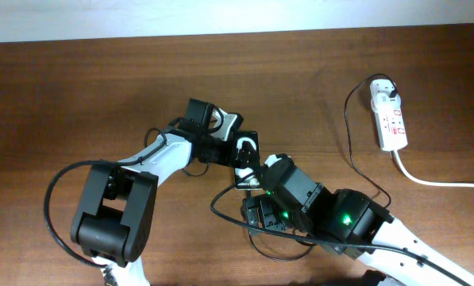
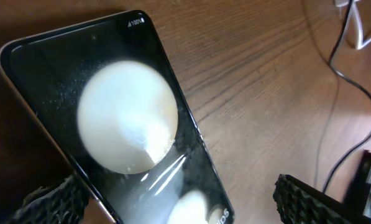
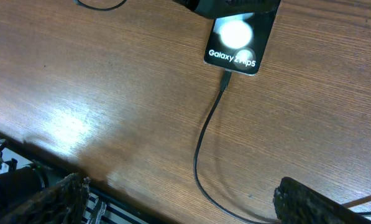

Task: Plug charger to phone and switch on socket
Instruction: 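Lower the phone with the left gripper and lay it flat on the table, then open the left gripper and pull it back away from the phone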

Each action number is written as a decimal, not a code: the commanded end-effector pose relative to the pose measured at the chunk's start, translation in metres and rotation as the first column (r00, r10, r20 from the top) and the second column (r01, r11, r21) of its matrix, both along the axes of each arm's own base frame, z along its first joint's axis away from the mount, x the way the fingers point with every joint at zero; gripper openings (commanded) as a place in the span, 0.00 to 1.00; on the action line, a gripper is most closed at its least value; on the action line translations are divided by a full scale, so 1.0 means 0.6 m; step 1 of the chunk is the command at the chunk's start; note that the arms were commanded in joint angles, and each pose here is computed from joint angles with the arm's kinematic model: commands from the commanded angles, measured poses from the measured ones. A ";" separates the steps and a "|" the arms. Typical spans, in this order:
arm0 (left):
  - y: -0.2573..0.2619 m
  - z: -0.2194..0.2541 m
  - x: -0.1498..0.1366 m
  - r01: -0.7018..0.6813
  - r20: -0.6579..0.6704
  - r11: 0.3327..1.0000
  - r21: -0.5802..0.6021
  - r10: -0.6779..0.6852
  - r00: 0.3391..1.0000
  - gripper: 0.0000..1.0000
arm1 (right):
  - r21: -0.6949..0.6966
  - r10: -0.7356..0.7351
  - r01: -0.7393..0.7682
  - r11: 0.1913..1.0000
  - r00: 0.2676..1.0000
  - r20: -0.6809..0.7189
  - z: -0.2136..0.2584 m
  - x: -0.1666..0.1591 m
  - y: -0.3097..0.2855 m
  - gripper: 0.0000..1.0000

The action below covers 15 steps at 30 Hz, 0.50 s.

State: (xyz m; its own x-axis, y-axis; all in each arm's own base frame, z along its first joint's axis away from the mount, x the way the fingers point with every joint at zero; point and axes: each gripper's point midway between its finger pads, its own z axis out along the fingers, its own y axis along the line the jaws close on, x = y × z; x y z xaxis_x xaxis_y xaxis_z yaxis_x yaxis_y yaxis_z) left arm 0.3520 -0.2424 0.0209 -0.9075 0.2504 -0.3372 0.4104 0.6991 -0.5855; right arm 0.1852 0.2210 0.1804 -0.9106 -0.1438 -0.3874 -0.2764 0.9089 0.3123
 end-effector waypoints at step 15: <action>0.119 -0.083 -0.003 -0.104 -0.062 0.945 0.310 0.129 0.990 0.99 | 0.003 -0.005 0.005 1.000 1.000 0.015 0.008 0.006 0.000 0.99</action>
